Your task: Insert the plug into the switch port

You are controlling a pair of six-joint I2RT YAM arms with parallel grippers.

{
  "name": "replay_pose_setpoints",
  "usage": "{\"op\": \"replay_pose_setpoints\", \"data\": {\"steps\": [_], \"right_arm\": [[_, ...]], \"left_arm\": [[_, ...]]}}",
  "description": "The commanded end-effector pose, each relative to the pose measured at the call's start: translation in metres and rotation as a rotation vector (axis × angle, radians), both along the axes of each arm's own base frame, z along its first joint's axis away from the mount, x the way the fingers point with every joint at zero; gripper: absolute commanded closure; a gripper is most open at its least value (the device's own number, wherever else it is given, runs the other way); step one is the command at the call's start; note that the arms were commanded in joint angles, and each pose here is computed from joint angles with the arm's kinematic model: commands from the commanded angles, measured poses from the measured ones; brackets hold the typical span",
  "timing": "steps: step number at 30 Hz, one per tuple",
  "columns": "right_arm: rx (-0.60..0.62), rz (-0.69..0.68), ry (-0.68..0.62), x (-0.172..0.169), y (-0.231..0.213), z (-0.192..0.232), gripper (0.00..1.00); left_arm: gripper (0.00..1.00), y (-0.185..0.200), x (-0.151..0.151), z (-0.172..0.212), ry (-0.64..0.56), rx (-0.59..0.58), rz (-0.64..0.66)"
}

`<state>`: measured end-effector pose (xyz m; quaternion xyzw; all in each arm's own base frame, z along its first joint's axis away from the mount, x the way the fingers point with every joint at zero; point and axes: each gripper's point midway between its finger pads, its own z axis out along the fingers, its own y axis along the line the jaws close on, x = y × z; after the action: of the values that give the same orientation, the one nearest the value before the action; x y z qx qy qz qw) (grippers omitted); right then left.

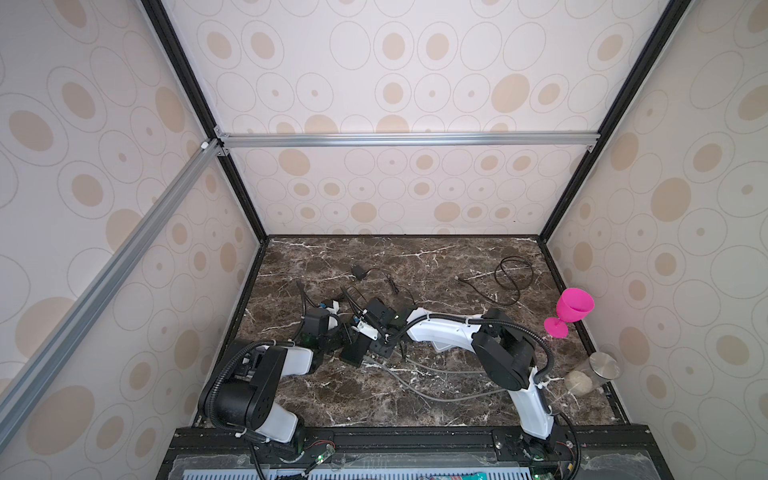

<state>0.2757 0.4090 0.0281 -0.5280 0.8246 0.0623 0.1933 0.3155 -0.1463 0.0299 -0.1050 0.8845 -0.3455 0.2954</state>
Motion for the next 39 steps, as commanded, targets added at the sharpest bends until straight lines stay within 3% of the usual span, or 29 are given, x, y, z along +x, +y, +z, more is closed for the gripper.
{"op": "replay_pose_setpoints", "data": {"steps": [1, 13, 29, 39], "right_arm": [[0.597, 0.1, -0.272, 0.031, 0.116, 0.122, 1.0], [0.543, 0.018, -0.29, 0.027, 0.051, 0.104, 1.0], [0.633, -0.005, -0.256, 0.036, 0.053, 0.122, 1.0], [0.534, -0.079, -0.22, 0.021, 0.013, 0.09, 1.0]], "left_arm": [[0.68, -0.069, -0.089, -0.009, 0.264, -0.239, -0.356], [0.68, -0.084, -0.099, -0.006, 0.278, -0.285, -0.408], [0.67, -0.098, -0.113, -0.008, 0.303, -0.286, -0.472], [0.67, -0.082, -0.102, -0.013, 0.292, -0.21, -0.423]]}}
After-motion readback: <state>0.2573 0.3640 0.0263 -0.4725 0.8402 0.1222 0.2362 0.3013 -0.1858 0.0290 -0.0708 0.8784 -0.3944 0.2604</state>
